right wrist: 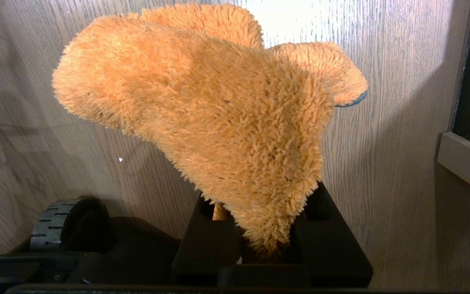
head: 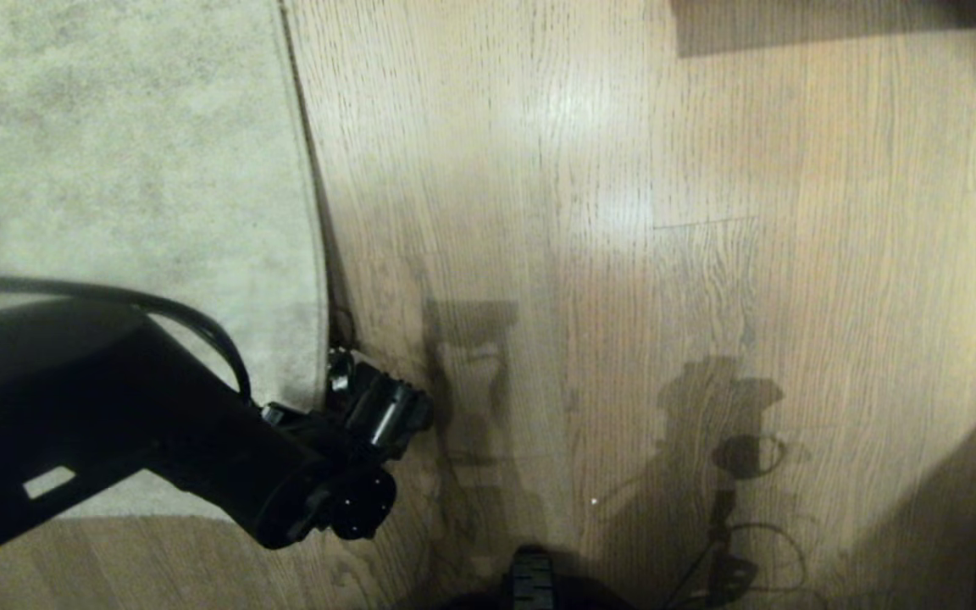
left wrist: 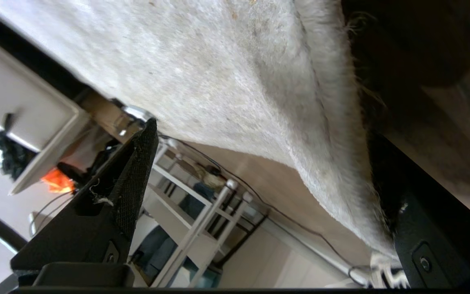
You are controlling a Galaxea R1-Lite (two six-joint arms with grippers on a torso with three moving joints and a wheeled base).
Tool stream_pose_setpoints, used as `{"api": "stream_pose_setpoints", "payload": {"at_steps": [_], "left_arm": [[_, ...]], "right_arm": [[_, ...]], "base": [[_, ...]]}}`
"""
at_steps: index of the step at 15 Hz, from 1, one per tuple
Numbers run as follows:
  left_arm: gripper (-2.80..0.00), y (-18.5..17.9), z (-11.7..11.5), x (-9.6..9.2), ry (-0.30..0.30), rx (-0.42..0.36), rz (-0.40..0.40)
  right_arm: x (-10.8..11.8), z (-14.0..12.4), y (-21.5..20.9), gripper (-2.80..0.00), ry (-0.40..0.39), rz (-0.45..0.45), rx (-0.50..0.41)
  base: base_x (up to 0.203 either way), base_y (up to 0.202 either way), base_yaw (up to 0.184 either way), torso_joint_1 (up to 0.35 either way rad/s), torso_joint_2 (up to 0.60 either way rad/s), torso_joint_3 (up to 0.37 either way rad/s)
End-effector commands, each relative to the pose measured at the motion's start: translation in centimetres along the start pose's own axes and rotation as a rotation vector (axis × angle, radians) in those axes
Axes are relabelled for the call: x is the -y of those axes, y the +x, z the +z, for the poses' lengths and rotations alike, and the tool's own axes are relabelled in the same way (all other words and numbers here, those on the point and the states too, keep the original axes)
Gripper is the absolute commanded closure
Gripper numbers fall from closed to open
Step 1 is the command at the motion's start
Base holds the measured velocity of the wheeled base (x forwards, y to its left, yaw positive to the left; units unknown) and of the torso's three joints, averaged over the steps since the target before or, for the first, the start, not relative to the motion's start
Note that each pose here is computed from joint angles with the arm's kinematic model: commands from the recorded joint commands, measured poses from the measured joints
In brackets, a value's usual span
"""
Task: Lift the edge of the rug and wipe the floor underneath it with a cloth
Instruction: Lift up the carpet
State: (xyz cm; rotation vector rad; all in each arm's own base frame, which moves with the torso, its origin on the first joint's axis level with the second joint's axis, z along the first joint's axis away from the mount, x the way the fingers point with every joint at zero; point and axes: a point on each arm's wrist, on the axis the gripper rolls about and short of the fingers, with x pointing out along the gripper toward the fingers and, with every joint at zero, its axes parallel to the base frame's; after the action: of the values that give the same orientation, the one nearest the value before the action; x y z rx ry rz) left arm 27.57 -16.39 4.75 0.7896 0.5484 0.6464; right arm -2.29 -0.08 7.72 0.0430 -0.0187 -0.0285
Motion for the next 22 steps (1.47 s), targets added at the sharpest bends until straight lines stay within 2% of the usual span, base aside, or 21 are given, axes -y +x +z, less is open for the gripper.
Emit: {"api": "stream_pose_setpoints", "payload": {"at_steps": [1,7,9,16,17,22], "left_arm": [[-2.8,-0.2,-0.4,1.4,0.013,0.012,0.017],[-2.8,-0.9,-3.9,1.6,0.042,0.026,0.031],[-2.8,-0.9,-5.0,1.9,0.034,0.029,0.036],[-2.8,-0.3,-6.5,2.7,0.035,0.019,0.044],[0.0,-0.2,-6.5,2.8,0.035,0.018,0.045],[0.0,-0.2,-6.5,2.9,0.04,0.016,0.044]], "right_arm": [[0.0,0.0,0.0,0.0,0.0,0.0,-0.001],[0.0,0.0,0.0,0.0,0.0,0.0,-0.001],[0.0,0.0,0.0,0.0,0.0,0.0,-0.001],[0.0,0.0,0.0,0.0,0.0,0.0,-0.001],[0.0,0.0,0.0,0.0,0.0,0.0,-0.001],[0.0,0.0,0.0,0.0,0.0,0.0,-0.001]], "base": [[0.0,0.0,0.0,0.0,0.0,0.0],[0.0,0.0,0.0,0.0,0.0,0.0],[0.0,0.0,0.0,0.0,0.0,0.0],[0.0,0.0,0.0,0.0,0.0,0.0],[0.0,0.0,0.0,0.0,0.0,0.0],[0.0,0.0,0.0,0.0,0.0,0.0]]}}
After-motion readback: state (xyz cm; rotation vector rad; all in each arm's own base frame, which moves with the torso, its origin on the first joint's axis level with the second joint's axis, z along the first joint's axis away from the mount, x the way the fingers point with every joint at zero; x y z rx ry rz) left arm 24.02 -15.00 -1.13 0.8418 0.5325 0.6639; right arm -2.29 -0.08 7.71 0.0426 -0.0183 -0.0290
